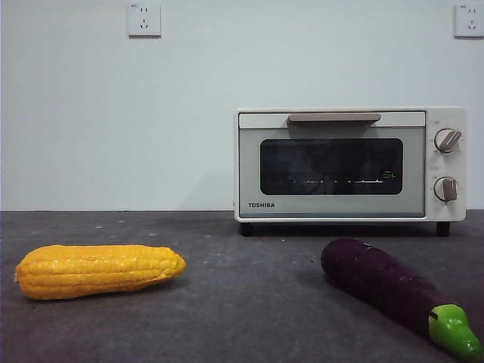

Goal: Take the eggplant from the table,put the eggplant in the oven

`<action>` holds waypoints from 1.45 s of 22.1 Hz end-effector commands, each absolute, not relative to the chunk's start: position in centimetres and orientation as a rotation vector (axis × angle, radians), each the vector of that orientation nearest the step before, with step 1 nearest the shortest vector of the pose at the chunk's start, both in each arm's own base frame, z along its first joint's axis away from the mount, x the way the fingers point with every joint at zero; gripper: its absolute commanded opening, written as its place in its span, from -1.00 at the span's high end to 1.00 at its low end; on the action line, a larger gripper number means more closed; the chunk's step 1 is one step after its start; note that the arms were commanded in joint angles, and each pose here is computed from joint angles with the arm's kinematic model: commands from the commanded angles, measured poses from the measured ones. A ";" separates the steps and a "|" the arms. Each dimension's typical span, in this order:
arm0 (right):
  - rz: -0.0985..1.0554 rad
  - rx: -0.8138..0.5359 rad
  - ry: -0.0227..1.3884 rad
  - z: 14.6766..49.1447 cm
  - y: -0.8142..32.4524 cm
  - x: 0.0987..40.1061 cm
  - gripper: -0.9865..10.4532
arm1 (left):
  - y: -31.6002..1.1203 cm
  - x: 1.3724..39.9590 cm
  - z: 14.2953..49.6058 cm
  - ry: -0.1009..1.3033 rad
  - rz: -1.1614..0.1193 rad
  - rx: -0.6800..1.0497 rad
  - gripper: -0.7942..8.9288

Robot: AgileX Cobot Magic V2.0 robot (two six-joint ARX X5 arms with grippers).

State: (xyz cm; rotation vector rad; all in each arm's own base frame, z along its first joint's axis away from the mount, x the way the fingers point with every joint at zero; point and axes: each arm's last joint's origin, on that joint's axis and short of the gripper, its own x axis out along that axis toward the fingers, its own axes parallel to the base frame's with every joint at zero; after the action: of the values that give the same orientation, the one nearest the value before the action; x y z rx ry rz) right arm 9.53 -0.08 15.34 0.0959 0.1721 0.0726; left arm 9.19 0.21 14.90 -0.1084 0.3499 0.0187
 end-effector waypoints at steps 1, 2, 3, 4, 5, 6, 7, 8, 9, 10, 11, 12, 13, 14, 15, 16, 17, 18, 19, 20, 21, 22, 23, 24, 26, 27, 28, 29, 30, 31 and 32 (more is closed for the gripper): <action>0.068 0.130 0.179 15.2 -0.1 9.5 -0.05 | 0.2 9.3 14.9 0.329 0.019 -0.117 0.84; 0.066 0.148 0.180 15.2 -0.1 9.5 -0.05 | 0.2 9.3 15.0 0.319 0.019 -0.117 0.84; 0.065 0.162 0.181 15.2 -0.1 9.5 -0.05 | 0.2 9.4 15.1 0.310 0.019 -0.117 0.84; 0.064 0.179 0.182 15.2 -0.1 9.5 -0.05 | 0.2 9.4 15.2 0.301 0.018 -0.116 0.84; 0.066 0.198 0.182 15.2 -0.1 9.5 -0.05 | 0.2 9.4 15.3 0.290 0.017 -0.117 0.84; 0.068 0.212 0.183 15.2 -0.1 9.5 -0.05 | 0.2 9.4 15.4 0.281 0.012 -0.117 0.84; 0.066 0.225 0.181 15.2 -0.1 9.5 -0.05 | 0.2 9.5 15.5 0.268 -0.007 -0.125 0.84; 0.066 0.229 0.179 15.2 -0.1 9.5 -0.05 | 0.1 9.5 15.7 0.255 -0.031 -0.142 0.84; 0.066 0.232 0.179 15.2 -0.1 9.5 -0.05 | 0.1 9.5 15.8 0.244 -0.047 -0.158 0.84; 0.067 0.232 0.180 15.2 -0.1 9.5 -0.05 | 0.0 9.6 15.9 0.233 -0.063 -0.173 0.84; 0.067 0.232 0.177 15.3 -0.1 9.5 -0.05 | 0.0 9.6 16.0 0.223 -0.079 -0.182 0.85; 0.067 0.232 0.176 15.3 -0.1 9.5 -0.05 | -0.1 9.6 16.1 0.215 -0.088 -0.184 0.84; 0.067 0.232 0.177 15.3 -0.1 9.5 -0.05 | -0.1 9.6 16.2 0.208 -0.089 -0.189 0.84; 0.066 0.233 0.184 15.2 -0.1 9.5 -0.05 | -0.1 9.6 16.2 0.203 -0.089 -0.198 0.84; 0.063 0.232 0.190 15.2 -0.1 9.5 -0.05 | -0.1 9.6 16.3 0.200 -0.089 -0.202 0.84; 0.054 0.232 0.189 15.2 -0.1 9.5 -0.05 | -0.1 9.6 16.3 0.198 -0.091 -0.202 0.84; 0.052 0.232 0.189 15.2 -0.1 9.5 -0.05 | -0.1 9.6 16.4 0.198 -0.099 -0.202 0.84; 0.052 0.231 0.188 15.2 -0.1 9.5 -0.05 | -0.1 9.6 16.4 0.198 -0.113 -0.203 0.85; 0.053 0.232 0.188 15.2 -0.1 9.5 -0.05 | -0.2 9.6 16.5 0.197 -0.129 -0.205 0.85; 0.061 0.234 0.189 15.2 -0.1 9.5 -0.05 | -0.2 9.6 16.7 0.194 -0.143 -0.205 0.85; 0.075 0.235 0.188 15.2 0.0 9.5 -0.05 | -0.3 9.5 16.8 0.191 -0.155 -0.206 0.85; 0.093 0.236 0.189 15.2 0.0 9.5 -0.05 | -0.3 9.5 17.0 0.185 -0.168 -0.206 0.85; 0.114 0.237 0.186 15.2 0.1 9.5 -0.05 | -0.3 9.4 17.3 0.180 -0.178 -0.207 0.85; 0.132 0.239 0.182 15.3 0.1 9.5 -0.05 | -0.3 9.4 17.5 0.173 -0.186 -0.207 0.85; 0.168 0.261 0.182 15.4 0.2 9.5 -0.05 | -0.4 9.3 18.2 0.160 -0.193 -0.207 0.85; 0.179 0.270 0.184 15.4 0.3 9.5 -0.05 | -0.4 9.3 18.6 0.156 -0.193 -0.206 0.85; 0.189 0.280 0.188 15.3 0.3 9.5 -0.05 | -0.4 9.2 18.9 0.154 -0.194 -0.206 0.85; 0.195 0.288 0.192 15.3 0.3 9.5 -0.05 | -0.4 9.2 19.3 0.152 -0.194 -0.206 0.85; 0.195 0.291 0.194 15.3 0.3 9.5 -0.05 | -0.4 9.2 19.5 0.151 -0.194 -0.205 0.85; 0.195 0.297 0.195 15.3 0.3 9.5 -0.05 | -0.4 9.3 19.8 0.153 -0.194 -0.205 0.85; 0.194 0.309 0.196 15.3 0.3 9.5 -0.05 | -0.4 9.3 20.0 0.155 -0.194 -0.205 0.85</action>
State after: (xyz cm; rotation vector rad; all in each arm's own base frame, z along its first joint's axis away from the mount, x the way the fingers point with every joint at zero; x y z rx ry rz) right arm 9.48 0.31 15.44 0.2800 0.1874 0.1926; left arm 9.27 -0.39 19.95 -0.2015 0.1500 -0.1946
